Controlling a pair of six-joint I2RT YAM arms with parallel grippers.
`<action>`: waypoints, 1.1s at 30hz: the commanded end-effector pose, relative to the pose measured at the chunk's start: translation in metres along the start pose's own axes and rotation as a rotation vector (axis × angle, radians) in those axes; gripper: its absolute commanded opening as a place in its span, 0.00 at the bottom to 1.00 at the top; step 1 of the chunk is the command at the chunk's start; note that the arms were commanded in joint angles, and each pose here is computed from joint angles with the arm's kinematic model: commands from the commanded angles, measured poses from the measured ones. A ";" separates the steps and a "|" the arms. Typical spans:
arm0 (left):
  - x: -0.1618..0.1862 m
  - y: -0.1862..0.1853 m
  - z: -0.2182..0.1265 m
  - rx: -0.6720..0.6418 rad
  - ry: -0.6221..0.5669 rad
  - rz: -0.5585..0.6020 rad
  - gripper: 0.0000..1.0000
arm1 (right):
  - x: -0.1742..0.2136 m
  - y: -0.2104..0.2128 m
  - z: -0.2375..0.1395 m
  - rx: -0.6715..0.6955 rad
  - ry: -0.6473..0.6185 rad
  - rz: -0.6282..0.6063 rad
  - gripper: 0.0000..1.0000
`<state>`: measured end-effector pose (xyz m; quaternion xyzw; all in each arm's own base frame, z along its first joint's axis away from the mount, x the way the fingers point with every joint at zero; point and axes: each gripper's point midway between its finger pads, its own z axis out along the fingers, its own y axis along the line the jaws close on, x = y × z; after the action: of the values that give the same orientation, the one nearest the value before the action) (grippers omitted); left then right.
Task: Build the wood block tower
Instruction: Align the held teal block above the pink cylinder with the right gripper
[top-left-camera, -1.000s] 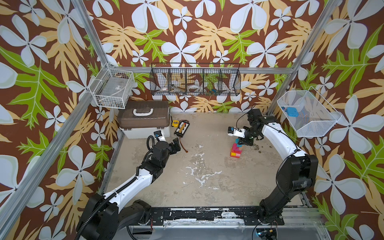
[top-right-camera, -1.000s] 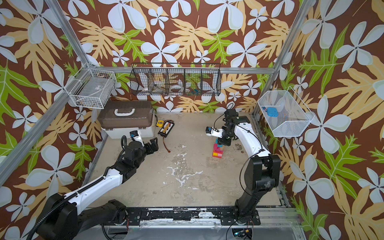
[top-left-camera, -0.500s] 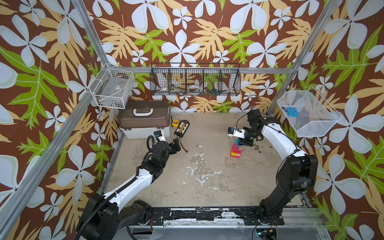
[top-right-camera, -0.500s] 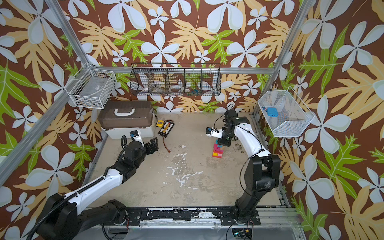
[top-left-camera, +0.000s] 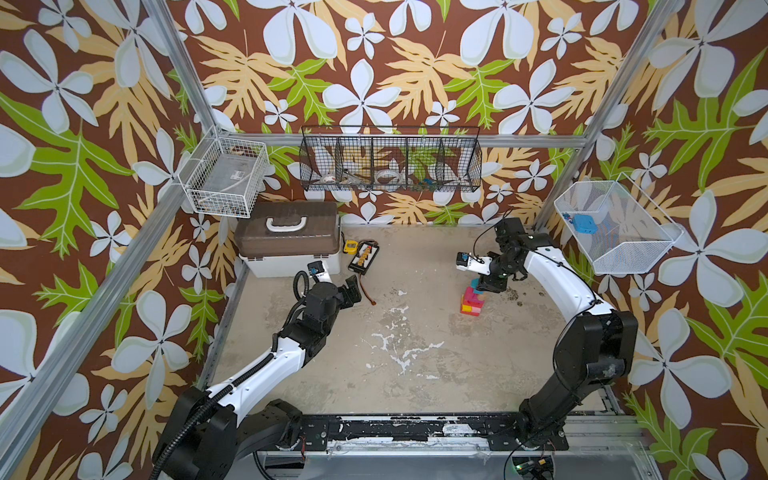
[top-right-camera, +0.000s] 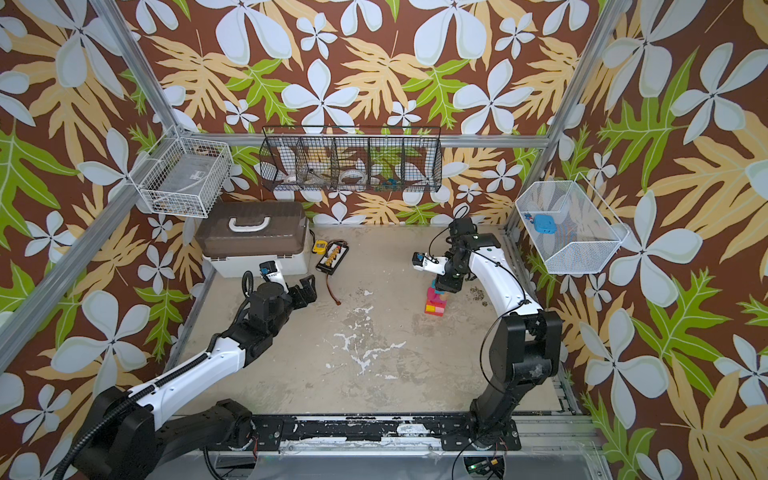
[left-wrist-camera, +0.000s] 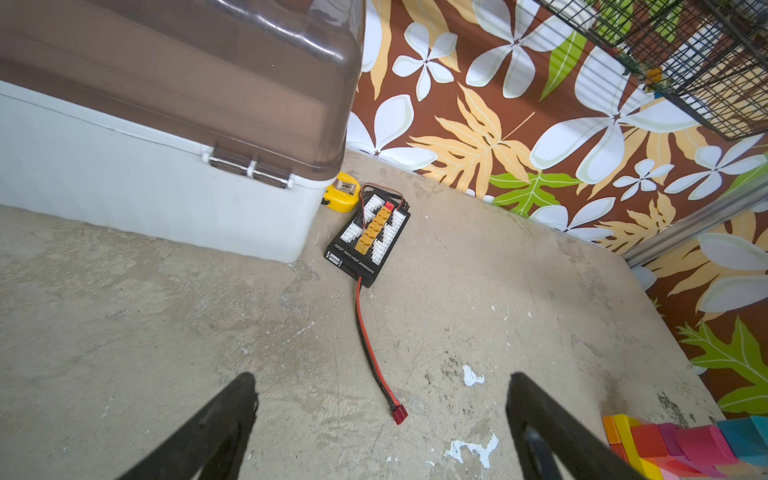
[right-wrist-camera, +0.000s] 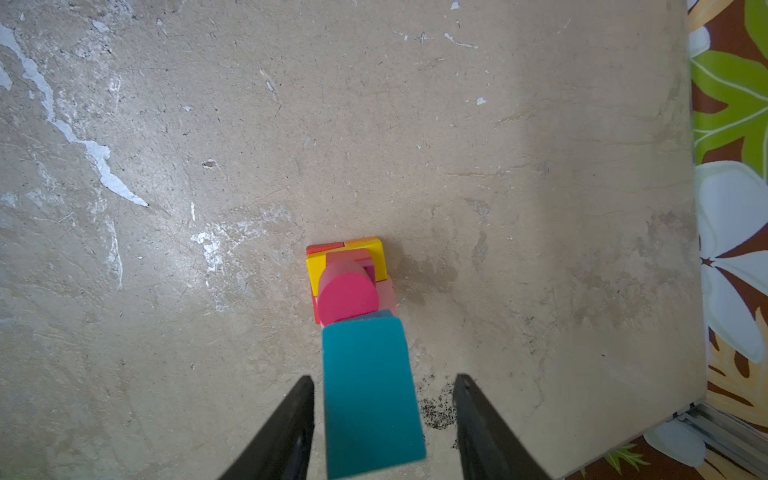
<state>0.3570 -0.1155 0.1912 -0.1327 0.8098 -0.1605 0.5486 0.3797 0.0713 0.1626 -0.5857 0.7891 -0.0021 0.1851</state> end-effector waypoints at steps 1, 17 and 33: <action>-0.006 0.000 -0.001 -0.005 -0.017 -0.003 0.95 | 0.001 0.000 -0.003 0.015 0.004 0.012 0.57; -0.007 0.000 -0.002 -0.003 -0.021 -0.003 0.95 | 0.012 0.004 -0.004 0.042 0.043 0.011 0.59; -0.006 0.000 -0.001 -0.004 -0.018 -0.003 0.95 | 0.008 -0.003 -0.004 0.064 0.032 0.005 0.57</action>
<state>0.3560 -0.1149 0.1921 -0.1328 0.8097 -0.1604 0.5486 0.3774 0.0591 0.1624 -0.5800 0.7925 -0.0409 0.1841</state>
